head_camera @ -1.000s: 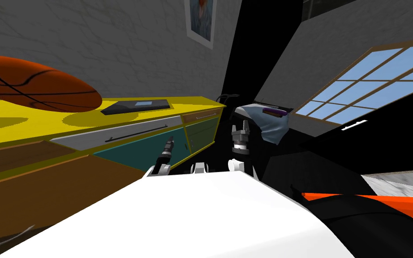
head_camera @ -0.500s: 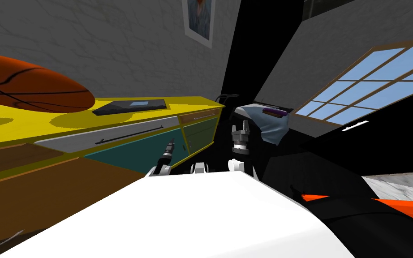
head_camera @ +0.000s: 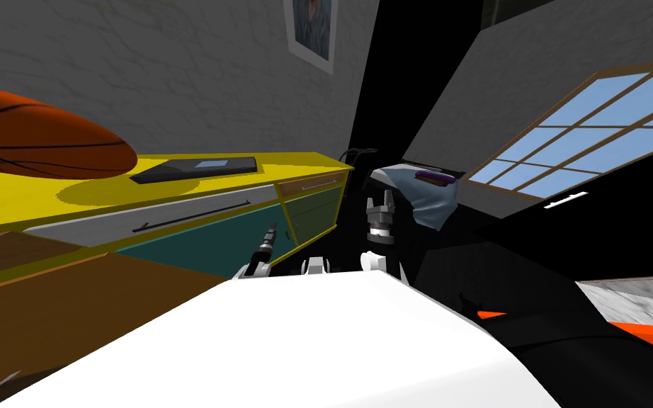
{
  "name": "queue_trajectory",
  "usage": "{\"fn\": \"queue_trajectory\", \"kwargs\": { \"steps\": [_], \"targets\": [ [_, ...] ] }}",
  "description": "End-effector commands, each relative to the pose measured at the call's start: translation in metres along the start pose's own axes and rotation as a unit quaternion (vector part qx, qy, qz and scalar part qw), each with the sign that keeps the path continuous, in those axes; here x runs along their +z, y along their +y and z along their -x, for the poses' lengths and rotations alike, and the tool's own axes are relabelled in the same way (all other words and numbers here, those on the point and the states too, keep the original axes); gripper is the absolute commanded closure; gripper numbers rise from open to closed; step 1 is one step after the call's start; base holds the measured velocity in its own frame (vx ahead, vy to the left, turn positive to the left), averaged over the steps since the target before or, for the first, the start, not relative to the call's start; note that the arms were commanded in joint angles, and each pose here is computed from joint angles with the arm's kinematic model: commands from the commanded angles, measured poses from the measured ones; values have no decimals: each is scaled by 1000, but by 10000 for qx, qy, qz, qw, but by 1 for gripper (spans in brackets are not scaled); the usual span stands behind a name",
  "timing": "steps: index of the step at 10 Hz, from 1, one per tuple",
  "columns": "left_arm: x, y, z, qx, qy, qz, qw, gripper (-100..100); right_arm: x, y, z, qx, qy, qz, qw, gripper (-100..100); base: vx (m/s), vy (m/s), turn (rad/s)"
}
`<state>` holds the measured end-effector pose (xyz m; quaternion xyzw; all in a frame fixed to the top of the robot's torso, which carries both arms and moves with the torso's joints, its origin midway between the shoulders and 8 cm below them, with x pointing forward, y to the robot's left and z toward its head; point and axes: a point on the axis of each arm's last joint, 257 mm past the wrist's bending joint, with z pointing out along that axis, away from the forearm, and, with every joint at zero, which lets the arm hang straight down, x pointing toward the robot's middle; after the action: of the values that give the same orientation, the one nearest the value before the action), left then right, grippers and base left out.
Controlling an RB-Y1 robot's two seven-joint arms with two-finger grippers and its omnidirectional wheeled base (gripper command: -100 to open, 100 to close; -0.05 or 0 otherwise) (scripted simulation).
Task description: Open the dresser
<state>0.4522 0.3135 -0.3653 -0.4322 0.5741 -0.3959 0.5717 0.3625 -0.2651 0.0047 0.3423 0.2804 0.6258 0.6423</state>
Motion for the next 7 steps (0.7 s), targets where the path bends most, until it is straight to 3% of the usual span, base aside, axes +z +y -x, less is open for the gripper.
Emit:
{"fn": "queue_trajectory", "kwargs": {
  "steps": [1,7],
  "targets": [
    [2,17,-3,53,40,188,9998,-100,0,0,0,0,0,0,10000,0,31,-56,9],
    [-10,72,-8,178,155,794,9966,-100,0,0,0,0,0,0,10000,0,25,-52,6]
  ]
}}
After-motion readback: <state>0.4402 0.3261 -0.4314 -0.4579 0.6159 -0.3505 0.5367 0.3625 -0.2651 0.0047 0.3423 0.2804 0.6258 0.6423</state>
